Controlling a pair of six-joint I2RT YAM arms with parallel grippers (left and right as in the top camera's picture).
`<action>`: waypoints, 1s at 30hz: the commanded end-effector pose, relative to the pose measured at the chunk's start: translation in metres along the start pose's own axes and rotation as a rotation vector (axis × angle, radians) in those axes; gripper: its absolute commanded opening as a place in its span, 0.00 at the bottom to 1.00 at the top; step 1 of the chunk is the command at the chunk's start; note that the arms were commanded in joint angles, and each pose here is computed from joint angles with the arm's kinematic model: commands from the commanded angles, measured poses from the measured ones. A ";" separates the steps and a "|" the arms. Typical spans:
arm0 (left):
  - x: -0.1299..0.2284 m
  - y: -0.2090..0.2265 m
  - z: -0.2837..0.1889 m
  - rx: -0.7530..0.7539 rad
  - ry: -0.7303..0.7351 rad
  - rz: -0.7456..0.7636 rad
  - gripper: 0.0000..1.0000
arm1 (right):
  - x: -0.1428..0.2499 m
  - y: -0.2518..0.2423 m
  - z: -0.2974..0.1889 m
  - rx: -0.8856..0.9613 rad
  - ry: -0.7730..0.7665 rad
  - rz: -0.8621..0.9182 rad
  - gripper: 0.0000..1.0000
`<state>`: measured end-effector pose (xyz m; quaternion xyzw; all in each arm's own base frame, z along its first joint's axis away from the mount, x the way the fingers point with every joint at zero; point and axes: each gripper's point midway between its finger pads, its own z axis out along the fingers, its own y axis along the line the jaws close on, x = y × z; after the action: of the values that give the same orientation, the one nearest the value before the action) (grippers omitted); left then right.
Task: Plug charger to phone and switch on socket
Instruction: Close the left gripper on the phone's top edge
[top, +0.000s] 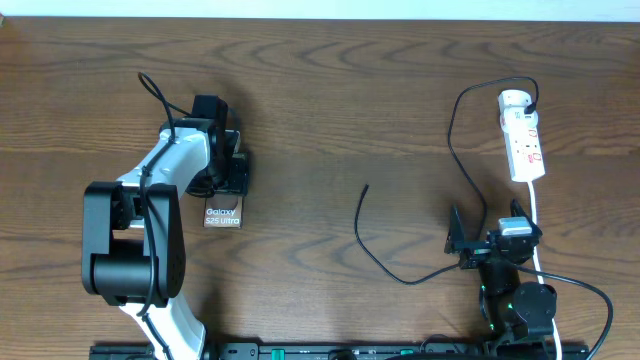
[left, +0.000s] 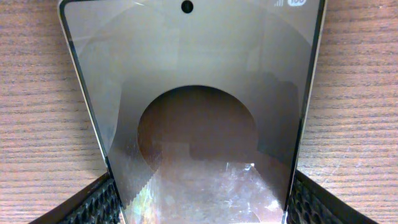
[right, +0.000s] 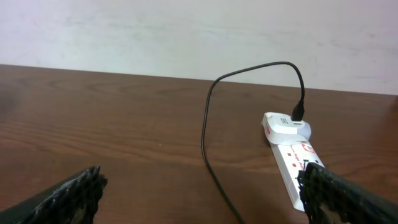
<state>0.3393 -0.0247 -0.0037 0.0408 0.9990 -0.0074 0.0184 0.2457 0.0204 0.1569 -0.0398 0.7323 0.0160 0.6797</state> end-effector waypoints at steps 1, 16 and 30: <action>0.018 0.000 0.016 0.003 0.067 0.001 0.08 | 0.000 0.000 0.000 0.003 0.000 0.014 0.99; 0.013 0.000 0.008 0.002 0.038 0.002 0.07 | 0.000 0.000 0.000 0.003 0.000 0.013 0.99; 0.006 0.000 -0.006 0.001 -0.006 0.002 0.07 | 0.000 0.000 0.000 0.003 0.000 0.013 0.99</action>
<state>0.3374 -0.0246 -0.0024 0.0408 0.9989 -0.0074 0.0205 0.2457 0.0204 0.1567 -0.0398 0.7324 0.0160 0.6795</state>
